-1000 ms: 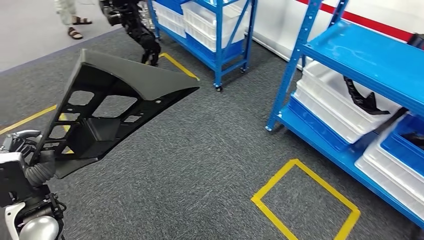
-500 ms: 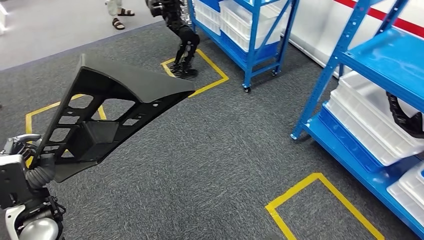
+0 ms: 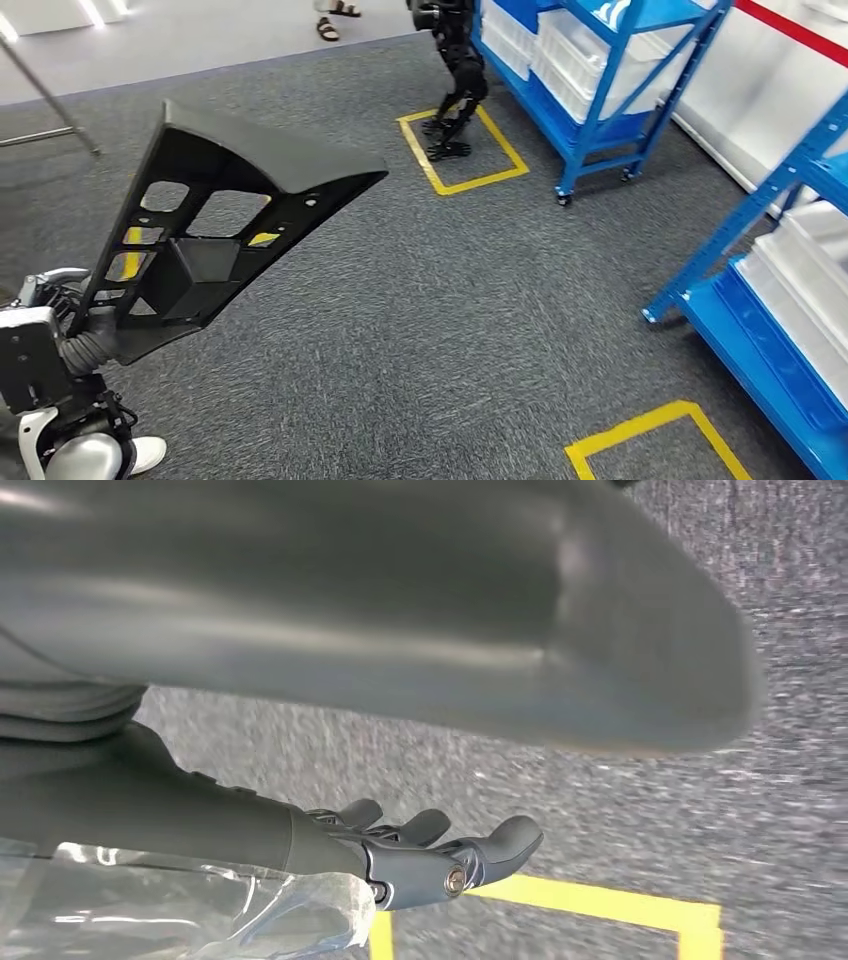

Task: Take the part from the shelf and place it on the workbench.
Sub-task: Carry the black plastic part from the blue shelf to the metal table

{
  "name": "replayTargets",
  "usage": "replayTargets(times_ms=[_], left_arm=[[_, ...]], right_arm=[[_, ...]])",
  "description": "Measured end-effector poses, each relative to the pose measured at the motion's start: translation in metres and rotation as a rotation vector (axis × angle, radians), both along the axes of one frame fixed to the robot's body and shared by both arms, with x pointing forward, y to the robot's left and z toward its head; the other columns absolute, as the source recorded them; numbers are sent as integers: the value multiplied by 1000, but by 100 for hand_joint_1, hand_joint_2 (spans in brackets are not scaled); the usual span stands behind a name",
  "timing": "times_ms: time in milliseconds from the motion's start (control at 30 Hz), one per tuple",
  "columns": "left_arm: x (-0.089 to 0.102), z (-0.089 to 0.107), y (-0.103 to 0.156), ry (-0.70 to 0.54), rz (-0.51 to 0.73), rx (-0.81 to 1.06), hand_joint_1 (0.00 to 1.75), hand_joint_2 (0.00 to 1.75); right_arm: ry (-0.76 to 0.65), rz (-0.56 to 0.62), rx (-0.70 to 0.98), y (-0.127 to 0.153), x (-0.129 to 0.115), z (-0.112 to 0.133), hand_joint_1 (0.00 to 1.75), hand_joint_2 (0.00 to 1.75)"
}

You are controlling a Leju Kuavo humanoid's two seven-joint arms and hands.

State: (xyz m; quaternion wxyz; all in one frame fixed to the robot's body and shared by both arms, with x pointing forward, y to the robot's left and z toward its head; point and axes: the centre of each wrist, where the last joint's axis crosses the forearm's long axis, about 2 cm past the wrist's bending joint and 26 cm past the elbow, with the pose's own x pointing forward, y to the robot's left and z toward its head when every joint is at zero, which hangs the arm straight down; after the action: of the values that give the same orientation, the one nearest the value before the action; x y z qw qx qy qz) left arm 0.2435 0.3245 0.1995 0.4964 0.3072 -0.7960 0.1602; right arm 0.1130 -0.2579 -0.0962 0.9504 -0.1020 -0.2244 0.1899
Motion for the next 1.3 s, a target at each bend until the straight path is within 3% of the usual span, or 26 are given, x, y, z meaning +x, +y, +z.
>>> replayTargets(times_ms=[1300], left_arm=[[-4,-9,3,42,13,-3,175,175]], right_arm=[[-6,29,15,1,4,1,0,0]])
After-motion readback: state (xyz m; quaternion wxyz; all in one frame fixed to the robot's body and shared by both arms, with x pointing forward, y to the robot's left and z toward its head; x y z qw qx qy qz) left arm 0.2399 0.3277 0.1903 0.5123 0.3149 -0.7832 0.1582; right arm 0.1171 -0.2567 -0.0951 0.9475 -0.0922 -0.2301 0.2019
